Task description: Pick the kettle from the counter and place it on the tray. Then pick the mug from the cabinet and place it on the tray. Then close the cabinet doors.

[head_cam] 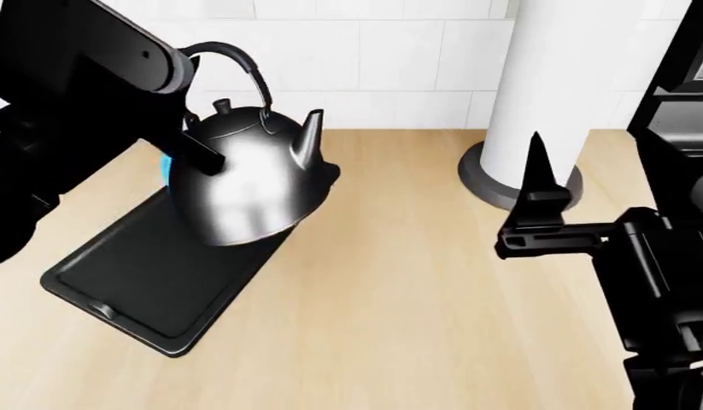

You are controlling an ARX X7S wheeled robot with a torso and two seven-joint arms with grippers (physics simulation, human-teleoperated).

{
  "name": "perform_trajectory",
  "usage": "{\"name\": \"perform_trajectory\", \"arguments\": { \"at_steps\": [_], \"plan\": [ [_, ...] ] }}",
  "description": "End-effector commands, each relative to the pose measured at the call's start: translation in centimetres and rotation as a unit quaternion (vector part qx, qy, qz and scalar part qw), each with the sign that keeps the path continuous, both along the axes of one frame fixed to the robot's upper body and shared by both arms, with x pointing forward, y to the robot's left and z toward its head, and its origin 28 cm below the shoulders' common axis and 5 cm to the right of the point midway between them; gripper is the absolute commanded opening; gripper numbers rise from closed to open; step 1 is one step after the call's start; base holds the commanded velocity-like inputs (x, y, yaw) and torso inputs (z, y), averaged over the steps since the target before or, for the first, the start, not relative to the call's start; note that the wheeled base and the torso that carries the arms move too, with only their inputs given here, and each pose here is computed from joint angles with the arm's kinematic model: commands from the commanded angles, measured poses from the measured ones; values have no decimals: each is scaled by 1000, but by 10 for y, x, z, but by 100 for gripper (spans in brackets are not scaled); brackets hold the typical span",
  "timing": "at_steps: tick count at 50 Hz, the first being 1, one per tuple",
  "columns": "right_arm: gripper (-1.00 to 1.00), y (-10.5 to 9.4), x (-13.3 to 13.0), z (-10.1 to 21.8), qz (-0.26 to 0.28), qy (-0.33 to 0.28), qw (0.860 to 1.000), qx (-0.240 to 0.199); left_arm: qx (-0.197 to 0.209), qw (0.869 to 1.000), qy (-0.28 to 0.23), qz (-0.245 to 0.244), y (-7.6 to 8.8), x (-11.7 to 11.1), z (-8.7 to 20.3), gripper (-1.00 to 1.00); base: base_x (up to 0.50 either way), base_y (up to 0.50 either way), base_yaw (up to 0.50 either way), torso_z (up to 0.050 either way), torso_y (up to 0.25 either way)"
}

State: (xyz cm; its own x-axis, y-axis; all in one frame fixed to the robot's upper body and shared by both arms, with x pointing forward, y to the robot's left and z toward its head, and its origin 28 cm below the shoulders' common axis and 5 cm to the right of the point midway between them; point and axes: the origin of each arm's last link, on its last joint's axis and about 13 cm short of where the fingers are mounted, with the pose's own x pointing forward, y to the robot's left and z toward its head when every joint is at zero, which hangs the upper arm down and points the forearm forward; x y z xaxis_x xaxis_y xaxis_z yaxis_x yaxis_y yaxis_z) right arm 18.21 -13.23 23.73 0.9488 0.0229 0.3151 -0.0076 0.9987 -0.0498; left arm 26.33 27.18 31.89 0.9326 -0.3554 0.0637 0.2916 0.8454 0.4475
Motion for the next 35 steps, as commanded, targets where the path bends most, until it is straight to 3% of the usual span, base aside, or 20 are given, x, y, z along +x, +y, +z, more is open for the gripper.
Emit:
{"name": "perform_trajectory", "arguments": {
  "at_steps": [1,18,35],
  "plan": [
    [100,2,4,-3,4,6,1000,0,-3,999,1,45,19,-6,-10,-100,0,0,0,0,0],
    [100,3,6,-5,6,10,1000,1,-2,997,20,76,31,-3,-27,-100,0,0,0,1,1],
    [100,4,8,-7,7,12,1000,2,14,994,11,103,40,-7,-16,-100,0,0,0,0,1]
  ]
}}
